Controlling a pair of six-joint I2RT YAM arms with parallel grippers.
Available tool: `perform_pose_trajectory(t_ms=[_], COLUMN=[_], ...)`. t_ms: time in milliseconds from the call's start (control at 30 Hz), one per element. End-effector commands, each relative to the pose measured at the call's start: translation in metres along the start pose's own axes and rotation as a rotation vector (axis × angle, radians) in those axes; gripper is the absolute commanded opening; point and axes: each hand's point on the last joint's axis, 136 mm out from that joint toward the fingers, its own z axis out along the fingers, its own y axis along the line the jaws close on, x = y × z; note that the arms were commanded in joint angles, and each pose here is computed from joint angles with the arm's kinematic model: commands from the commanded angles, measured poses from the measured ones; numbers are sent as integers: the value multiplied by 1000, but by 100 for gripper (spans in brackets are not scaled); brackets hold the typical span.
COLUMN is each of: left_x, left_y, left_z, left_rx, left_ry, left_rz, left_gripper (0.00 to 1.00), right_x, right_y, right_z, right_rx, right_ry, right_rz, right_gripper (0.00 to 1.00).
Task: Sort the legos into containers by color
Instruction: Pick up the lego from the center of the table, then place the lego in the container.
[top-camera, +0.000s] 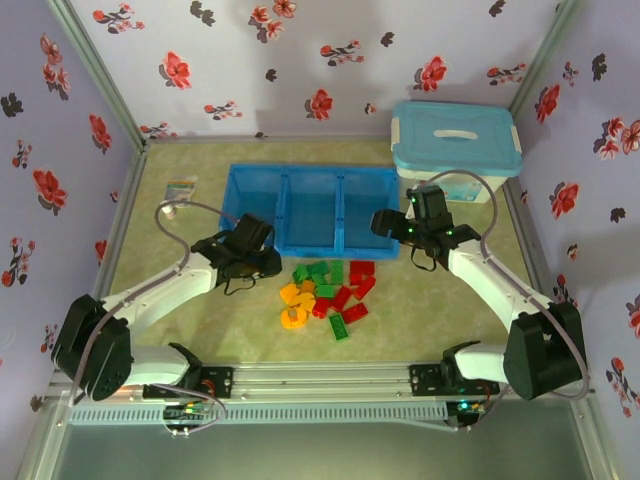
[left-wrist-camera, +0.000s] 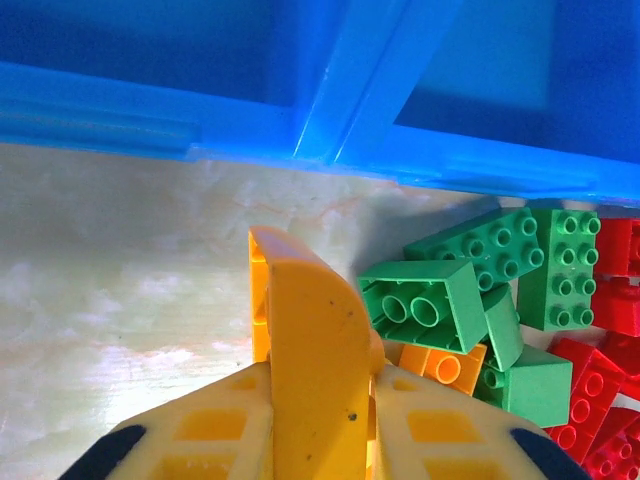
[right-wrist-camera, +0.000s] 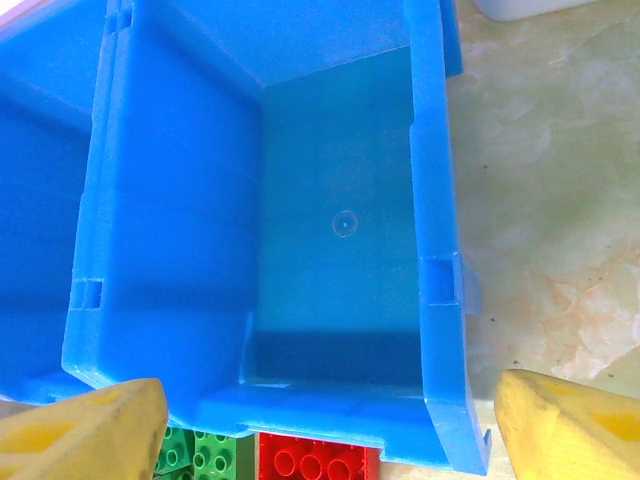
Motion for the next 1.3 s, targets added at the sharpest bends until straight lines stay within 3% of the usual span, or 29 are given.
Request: perform_pose_trajectory(t_ms=[0, 300, 533, 700, 1033, 1067, 1167, 1200, 1267], left_x=[-13, -85, -136, -150, -159, -158, -158, -158, -159], left_y=[3, 11, 32, 43, 48, 48, 48, 47, 44], left_z=[-15, -41, -19, 5, 19, 21, 21, 18, 11], left_rx=[-18, -18, -52, -75, -83, -85, -88, -87, -76], left_ry=[-29, -156, -161, -122, -106, -102, -93, -96, -105], left_rz=[1, -44, -105, -126, -136, -138, -136, -136, -134], left_gripper=[22, 23, 26, 27, 30, 34, 70, 76, 80], right_x=[-8, -3, 10, 19, 23, 24, 24, 24, 24], right_y=[8, 13, 18, 18, 16, 15, 17, 17, 17], right_z=[-6, -4, 1, 4, 6, 6, 7, 7, 7], right_rx=[-20, -29, -25, -15, 8, 9, 7, 9, 15], right_ry=[-35, -15, 28, 55, 69, 72, 79, 80, 84], right_rz=[6, -1, -24, -36, -50, -50, -52, -54, -59], right_gripper=[86, 86, 86, 86, 85, 85, 85, 85, 85])
